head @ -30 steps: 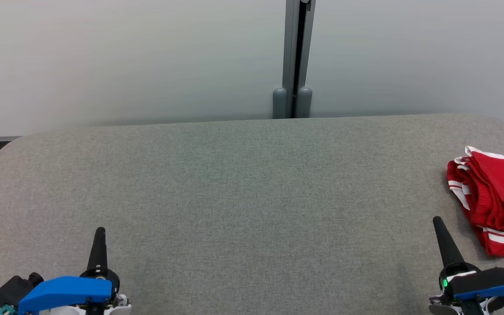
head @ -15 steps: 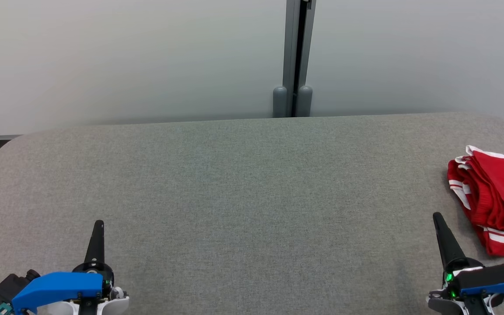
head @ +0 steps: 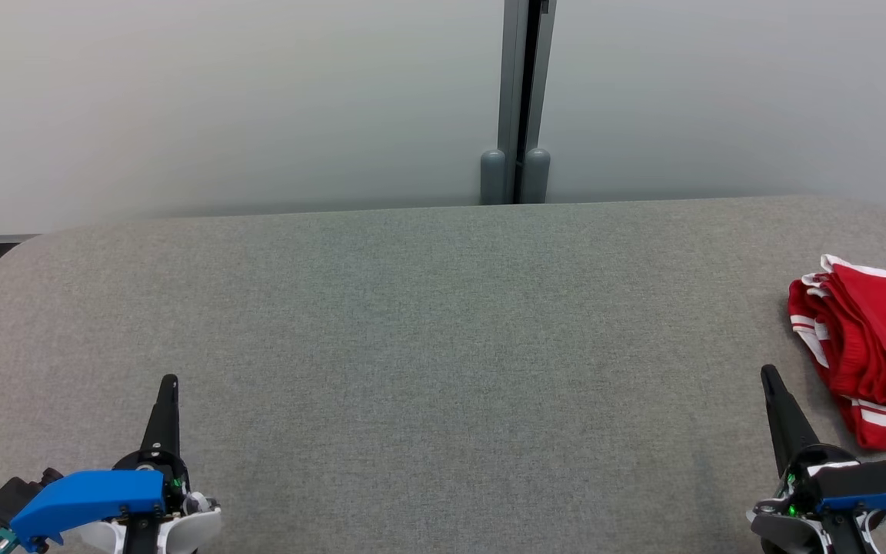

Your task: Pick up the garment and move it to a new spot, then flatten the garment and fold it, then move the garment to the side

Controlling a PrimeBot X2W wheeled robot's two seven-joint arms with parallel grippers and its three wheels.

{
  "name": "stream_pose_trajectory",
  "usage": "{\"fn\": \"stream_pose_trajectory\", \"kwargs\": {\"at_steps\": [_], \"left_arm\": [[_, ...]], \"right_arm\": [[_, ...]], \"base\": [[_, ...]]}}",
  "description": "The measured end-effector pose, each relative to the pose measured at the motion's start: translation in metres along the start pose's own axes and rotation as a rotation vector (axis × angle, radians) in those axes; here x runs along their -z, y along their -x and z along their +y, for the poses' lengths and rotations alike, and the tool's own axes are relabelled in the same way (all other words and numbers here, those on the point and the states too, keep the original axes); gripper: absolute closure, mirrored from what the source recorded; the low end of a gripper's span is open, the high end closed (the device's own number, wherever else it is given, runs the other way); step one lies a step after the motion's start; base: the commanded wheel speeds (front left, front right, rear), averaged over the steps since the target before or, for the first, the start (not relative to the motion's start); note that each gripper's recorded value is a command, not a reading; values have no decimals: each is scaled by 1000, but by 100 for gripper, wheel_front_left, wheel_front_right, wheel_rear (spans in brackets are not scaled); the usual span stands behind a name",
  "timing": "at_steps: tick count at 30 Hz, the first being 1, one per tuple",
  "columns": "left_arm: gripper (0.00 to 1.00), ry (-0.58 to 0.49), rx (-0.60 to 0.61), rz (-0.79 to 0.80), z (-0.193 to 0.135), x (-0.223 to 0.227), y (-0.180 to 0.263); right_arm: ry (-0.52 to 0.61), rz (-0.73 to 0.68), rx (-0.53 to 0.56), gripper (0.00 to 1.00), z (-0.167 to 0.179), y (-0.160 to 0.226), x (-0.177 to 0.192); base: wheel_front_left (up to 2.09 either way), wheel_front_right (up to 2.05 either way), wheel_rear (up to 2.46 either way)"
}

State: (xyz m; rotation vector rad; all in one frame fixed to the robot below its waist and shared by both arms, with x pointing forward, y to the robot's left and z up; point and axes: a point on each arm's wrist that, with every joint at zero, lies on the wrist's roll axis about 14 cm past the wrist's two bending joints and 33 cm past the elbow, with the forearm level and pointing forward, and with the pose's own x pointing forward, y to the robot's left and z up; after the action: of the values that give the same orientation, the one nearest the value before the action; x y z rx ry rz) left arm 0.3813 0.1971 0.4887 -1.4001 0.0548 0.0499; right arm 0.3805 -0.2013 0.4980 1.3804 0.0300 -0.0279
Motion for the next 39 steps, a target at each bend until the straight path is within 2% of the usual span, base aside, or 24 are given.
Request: {"fn": "stream_pose_trajectory", "kwargs": {"at_steps": [27,39], "left_arm": [[100,172,52,-3,-14,-6,-5],[100,173,54,-3,-14,-6,-5]], "right_arm": [[-190,0,-27,100,6,-6,0],[-192,-1,-27,100,6,-6,0]], "base": [[0,0,0],[0,0,0]]}}
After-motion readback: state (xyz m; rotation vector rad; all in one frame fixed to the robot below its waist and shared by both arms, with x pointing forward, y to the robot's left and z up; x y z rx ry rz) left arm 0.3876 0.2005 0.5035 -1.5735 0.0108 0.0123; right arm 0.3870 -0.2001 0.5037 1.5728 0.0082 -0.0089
